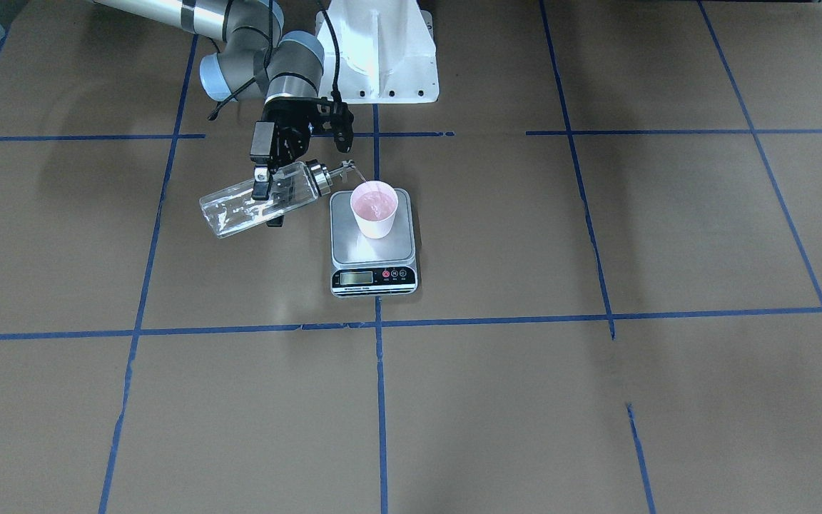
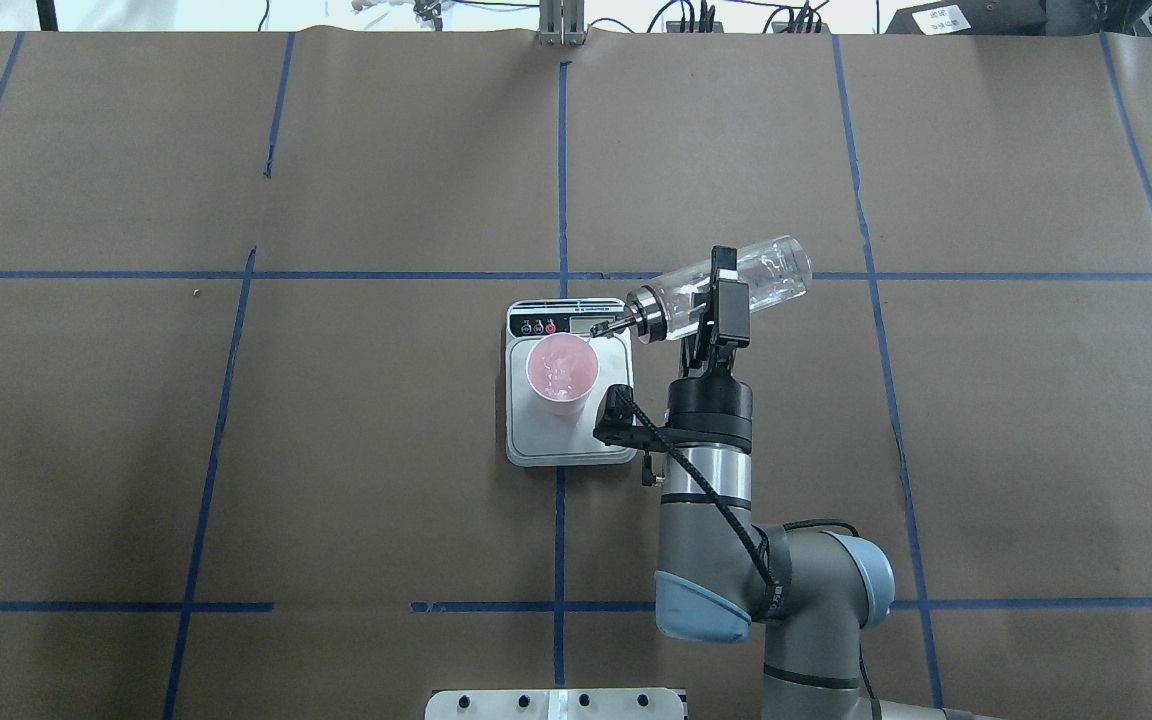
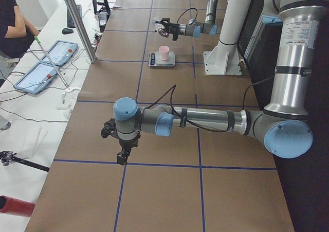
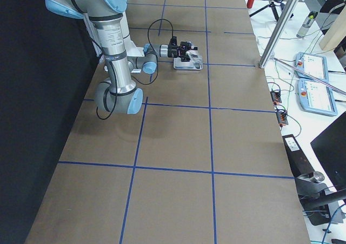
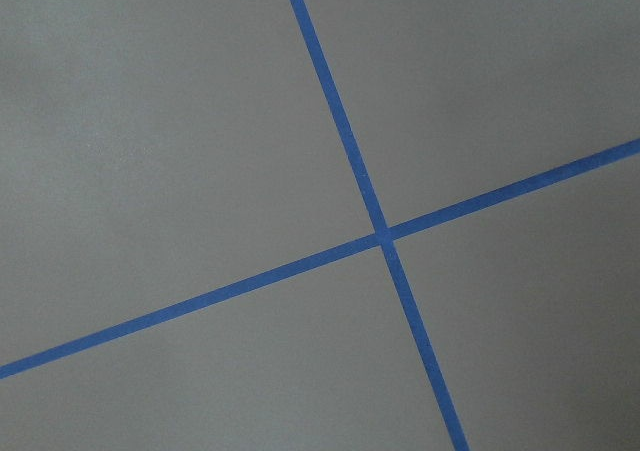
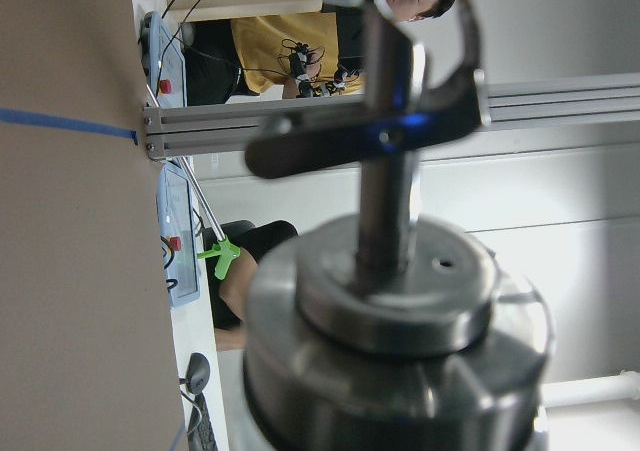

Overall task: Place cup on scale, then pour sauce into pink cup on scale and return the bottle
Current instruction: 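Rotate the bottle back upright with the right gripper, then carry the upright bottle back to its starting spot with the right gripper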

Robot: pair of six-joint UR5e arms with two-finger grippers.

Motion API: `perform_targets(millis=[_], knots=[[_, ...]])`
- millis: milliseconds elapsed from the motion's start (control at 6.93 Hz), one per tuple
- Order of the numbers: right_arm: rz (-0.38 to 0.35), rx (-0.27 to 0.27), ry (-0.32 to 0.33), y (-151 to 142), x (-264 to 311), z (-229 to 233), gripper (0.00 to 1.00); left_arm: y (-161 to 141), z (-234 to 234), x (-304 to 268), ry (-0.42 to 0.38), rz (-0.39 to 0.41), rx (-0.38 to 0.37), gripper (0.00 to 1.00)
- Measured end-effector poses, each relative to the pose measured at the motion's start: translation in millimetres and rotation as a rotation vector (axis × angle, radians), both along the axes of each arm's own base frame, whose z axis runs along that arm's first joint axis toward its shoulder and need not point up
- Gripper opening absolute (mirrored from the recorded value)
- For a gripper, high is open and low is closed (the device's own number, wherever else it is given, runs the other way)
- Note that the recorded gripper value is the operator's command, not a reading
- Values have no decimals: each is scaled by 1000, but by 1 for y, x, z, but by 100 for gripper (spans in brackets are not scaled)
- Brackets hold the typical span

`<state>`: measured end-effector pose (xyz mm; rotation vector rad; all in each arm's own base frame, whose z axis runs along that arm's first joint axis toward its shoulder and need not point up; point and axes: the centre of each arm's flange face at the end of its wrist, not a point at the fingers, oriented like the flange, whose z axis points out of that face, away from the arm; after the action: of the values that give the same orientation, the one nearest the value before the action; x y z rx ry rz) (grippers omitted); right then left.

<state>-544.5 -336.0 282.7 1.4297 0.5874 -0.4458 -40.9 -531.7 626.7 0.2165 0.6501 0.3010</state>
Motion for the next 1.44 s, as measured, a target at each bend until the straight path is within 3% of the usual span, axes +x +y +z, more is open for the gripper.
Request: perform_targets(millis=[433,1011,1444], knots=[[-34,0,-188,1,6,8,0,0,-1,0,0,0,1,100],[-88,-28,-526,2,19,15,0,-2,-7,-1,2,-1,12,100],[-153,-59,-810,5,58,59,0,-1,-17,-1,2,-1,14,100]])
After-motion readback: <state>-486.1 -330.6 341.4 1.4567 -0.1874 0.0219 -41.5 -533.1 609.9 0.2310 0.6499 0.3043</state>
